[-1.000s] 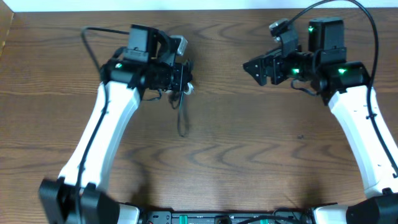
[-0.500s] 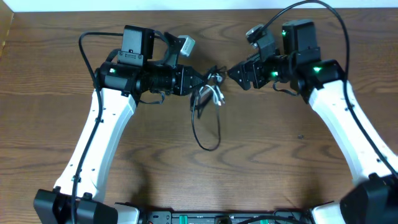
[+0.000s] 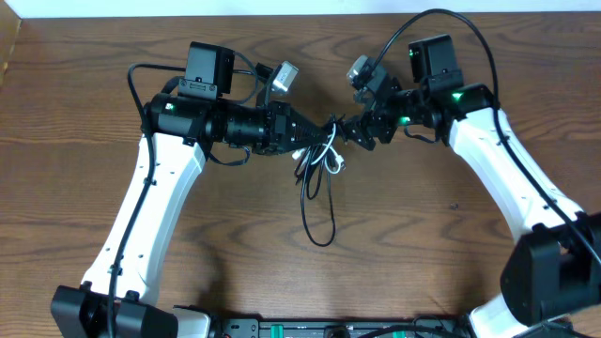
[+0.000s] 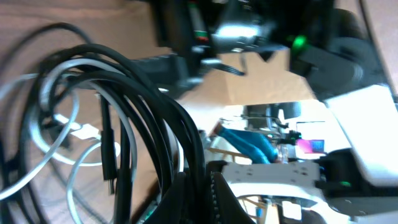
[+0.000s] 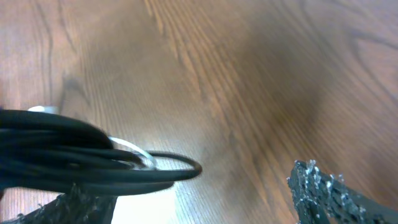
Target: Untangle cables
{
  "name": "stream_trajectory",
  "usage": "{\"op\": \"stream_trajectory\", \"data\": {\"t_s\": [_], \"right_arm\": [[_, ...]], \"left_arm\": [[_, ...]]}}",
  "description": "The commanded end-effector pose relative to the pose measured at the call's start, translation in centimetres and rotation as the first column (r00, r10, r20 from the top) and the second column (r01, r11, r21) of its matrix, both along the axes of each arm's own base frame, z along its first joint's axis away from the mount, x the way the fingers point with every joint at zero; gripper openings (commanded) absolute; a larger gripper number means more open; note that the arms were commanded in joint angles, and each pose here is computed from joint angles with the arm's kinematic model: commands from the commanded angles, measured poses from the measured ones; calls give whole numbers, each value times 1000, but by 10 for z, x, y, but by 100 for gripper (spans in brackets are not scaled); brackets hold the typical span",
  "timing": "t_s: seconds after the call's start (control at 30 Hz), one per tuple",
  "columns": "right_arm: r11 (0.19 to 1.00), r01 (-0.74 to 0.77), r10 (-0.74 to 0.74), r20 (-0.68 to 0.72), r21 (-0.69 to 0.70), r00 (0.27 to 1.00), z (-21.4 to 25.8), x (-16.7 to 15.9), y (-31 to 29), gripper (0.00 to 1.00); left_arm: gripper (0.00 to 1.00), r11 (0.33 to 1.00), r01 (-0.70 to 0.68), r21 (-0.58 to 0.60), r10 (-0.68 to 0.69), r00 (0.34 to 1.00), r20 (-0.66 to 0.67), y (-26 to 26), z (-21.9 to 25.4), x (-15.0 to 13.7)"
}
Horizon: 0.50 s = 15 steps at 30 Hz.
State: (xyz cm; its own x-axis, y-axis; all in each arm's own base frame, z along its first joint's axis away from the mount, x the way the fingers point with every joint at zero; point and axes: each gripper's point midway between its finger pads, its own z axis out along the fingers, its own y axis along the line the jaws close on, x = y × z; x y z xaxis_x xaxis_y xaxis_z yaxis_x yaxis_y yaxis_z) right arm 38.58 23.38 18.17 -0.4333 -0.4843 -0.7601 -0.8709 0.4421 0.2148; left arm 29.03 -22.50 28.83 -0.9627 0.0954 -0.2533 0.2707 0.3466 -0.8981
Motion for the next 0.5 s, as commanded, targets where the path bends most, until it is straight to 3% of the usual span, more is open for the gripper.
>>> {"op": "stream_trajectory", "data": {"t_s": [0.0, 0.13, 0.17, 0.23, 0.33, 0.43, 0.47], "right_arm": [[995, -82, 81, 16, 54, 997, -1, -1, 15, 82], [987, -115, 109, 56, 114, 992, 9, 3, 24, 65], [985, -113, 105, 62, 133, 993, 14, 5, 26, 56], [984, -82, 73, 64, 159, 995, 20, 12, 28, 22], [987, 64, -63, -10, 150, 998, 18, 28, 21, 1], [924, 381, -372, -146, 38, 917, -4, 53, -8, 1], [870, 493, -488, -191, -23, 852, -14, 57, -22, 1]], "left_arm": [[7, 996, 27, -86, -33, 997, -66, -5, 17, -9], [7, 996, 25, -85, -31, 997, -73, -5, 17, -9], [8, 996, 23, -85, -29, 997, -76, -5, 17, -9], [7, 996, 22, -85, -29, 997, -78, -5, 17, -9], [7, 996, 22, -85, -28, 997, -76, -5, 17, -8], [8, 996, 21, -89, -24, 999, -34, -5, 20, -3], [7, 998, -6, -63, 3, 999, -36, -4, 16, 3]]}}
